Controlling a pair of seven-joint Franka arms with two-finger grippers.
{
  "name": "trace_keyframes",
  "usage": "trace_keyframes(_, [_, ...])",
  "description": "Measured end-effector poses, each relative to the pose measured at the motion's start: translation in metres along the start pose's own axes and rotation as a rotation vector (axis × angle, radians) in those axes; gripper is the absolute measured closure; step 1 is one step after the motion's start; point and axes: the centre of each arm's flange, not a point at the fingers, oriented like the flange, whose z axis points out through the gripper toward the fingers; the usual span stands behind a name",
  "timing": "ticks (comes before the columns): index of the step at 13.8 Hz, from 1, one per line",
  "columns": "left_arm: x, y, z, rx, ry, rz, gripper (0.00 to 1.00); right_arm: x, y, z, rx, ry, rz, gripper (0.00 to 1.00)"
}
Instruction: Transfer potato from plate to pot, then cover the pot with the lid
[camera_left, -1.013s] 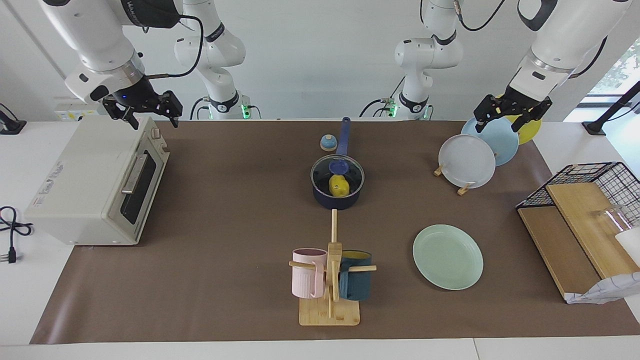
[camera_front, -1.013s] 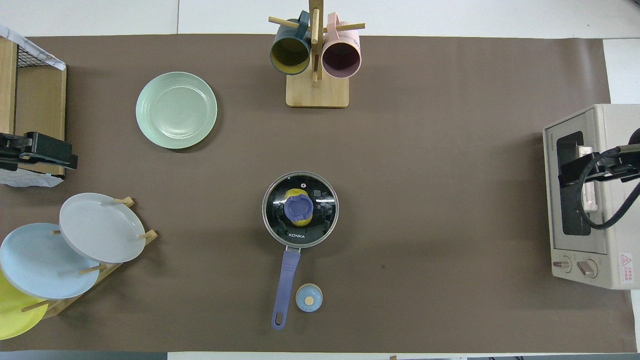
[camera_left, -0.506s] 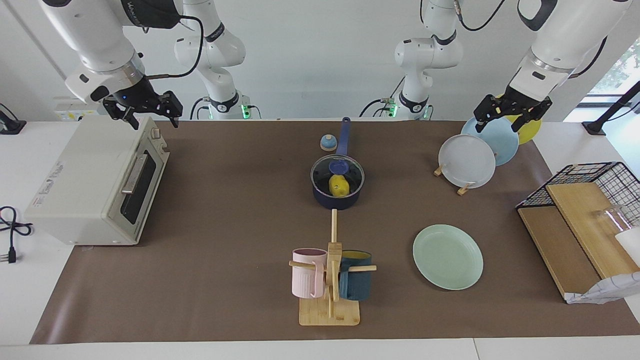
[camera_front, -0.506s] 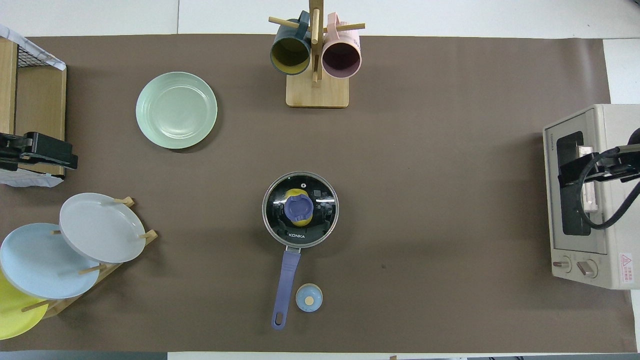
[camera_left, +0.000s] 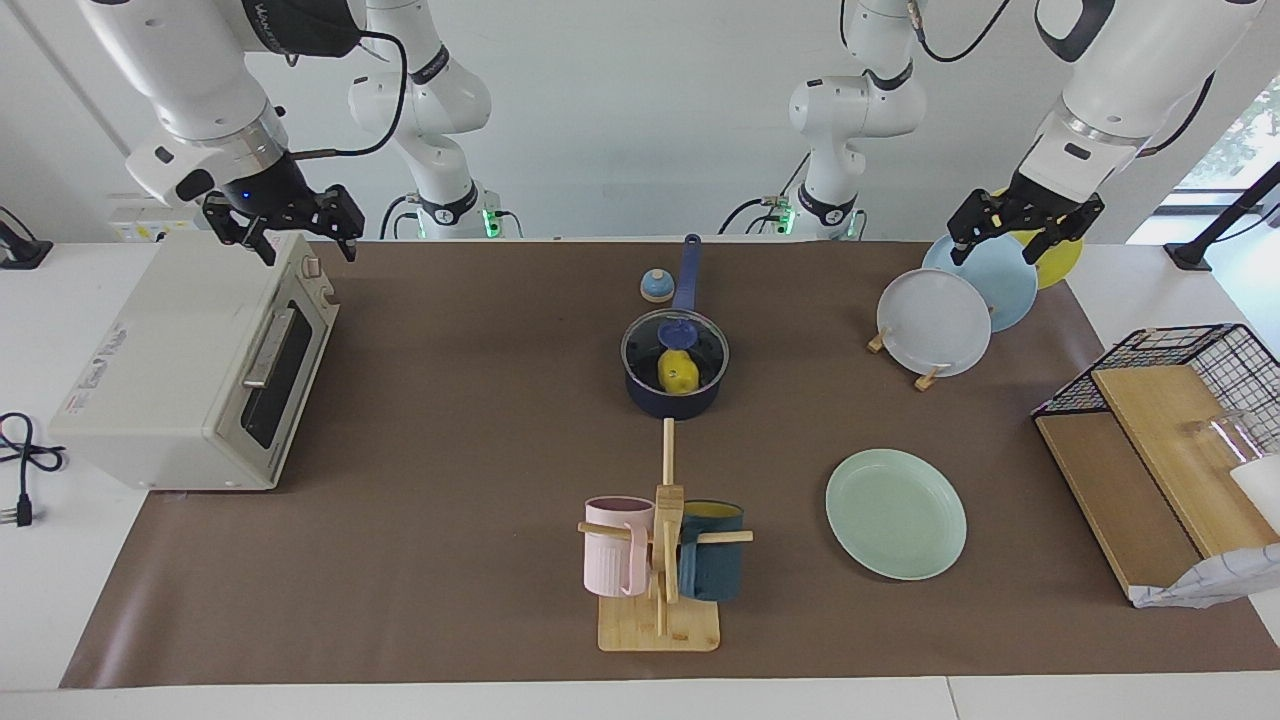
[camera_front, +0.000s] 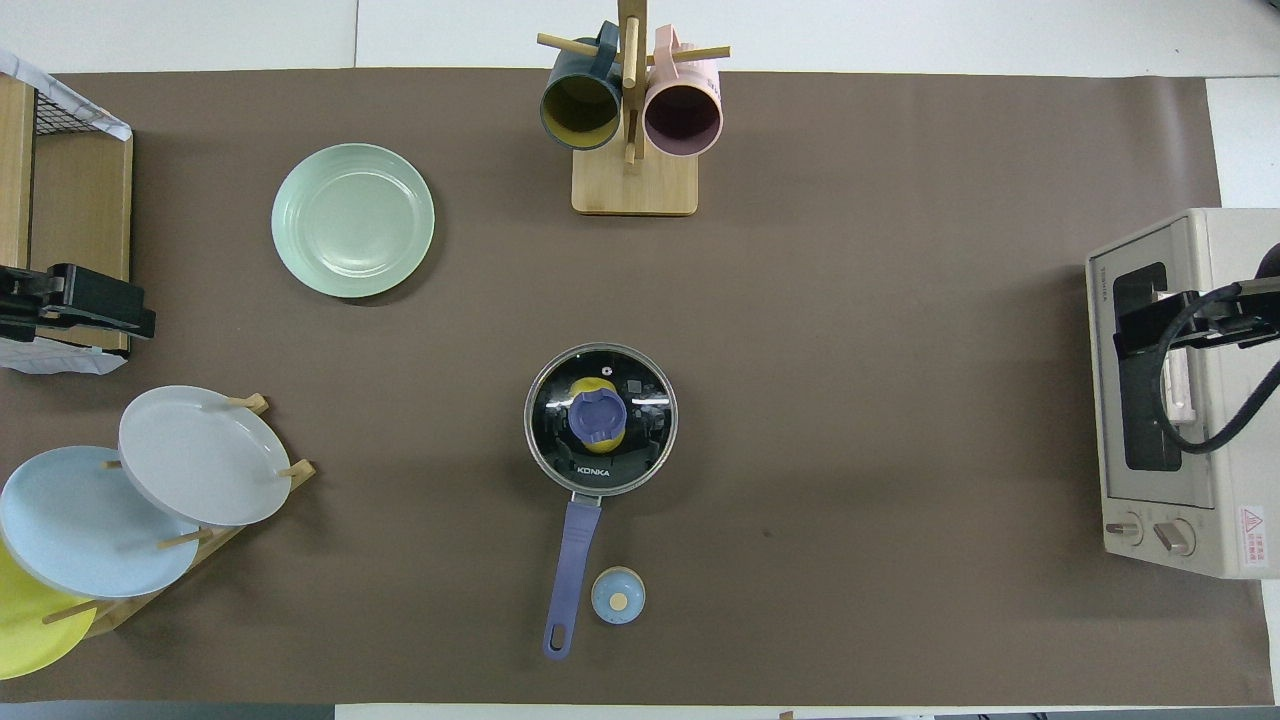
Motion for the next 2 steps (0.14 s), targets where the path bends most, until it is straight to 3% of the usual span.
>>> trace_keyframes(2, [0.0000, 0.0000, 0.0000, 0.000, 0.000, 0.000, 0.00, 0.0002, -0.0001, -0.0001, 0.001, 0.002, 0.000, 0.00])
